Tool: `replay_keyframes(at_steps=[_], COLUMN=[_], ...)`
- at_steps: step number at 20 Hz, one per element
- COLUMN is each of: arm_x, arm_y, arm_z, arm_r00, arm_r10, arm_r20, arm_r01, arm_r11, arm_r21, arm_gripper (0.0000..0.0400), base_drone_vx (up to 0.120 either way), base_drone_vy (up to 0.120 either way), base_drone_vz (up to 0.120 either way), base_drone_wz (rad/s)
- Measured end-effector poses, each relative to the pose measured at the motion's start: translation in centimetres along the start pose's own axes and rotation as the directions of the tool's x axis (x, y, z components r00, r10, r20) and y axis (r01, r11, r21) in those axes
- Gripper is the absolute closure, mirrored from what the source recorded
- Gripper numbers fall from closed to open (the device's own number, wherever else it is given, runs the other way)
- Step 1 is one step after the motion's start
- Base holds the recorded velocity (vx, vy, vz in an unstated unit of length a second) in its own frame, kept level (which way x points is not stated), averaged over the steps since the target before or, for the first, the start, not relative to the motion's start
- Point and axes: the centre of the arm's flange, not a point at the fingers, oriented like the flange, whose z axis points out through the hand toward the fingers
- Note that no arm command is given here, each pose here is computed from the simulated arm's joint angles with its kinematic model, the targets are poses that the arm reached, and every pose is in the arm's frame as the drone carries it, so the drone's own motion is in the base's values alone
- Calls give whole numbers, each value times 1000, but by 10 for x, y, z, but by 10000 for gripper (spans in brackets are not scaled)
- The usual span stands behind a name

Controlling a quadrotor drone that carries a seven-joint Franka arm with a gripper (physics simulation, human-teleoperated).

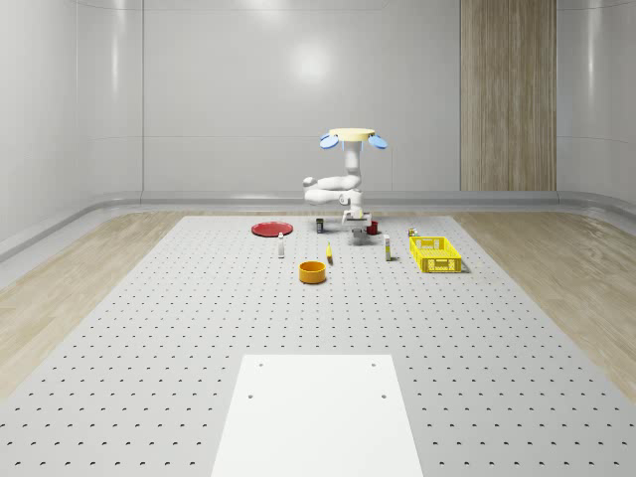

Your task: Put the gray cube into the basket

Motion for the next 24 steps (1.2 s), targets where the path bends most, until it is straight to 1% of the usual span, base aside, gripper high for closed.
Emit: replay_keyframes(at_steps=[6,15,16,22,24], arm_x=[0,0,0,0,0], arm_y=[0,0,0,0,0], arm_z=[-7,-9,-9,-9,-10], arm_r00=[1000,1000,1000,1000,1000], arm_r10=[0,0,0,0,0], arm_r20=[0,0,0,0,0], arm_r01=[0,0,0,0,0], arm_r11=[1000,1000,1000,1000,1000], arm_r21=[0,0,0,0,0], arm_gripper=[150,150,150,150,150], base_drone_vx=[120,120,120,0,80], base_drone_vy=[120,120,120,120,120], base_drone_vz=[120,120,40,0,0], base_drone_wz=[0,0,0,0,0])
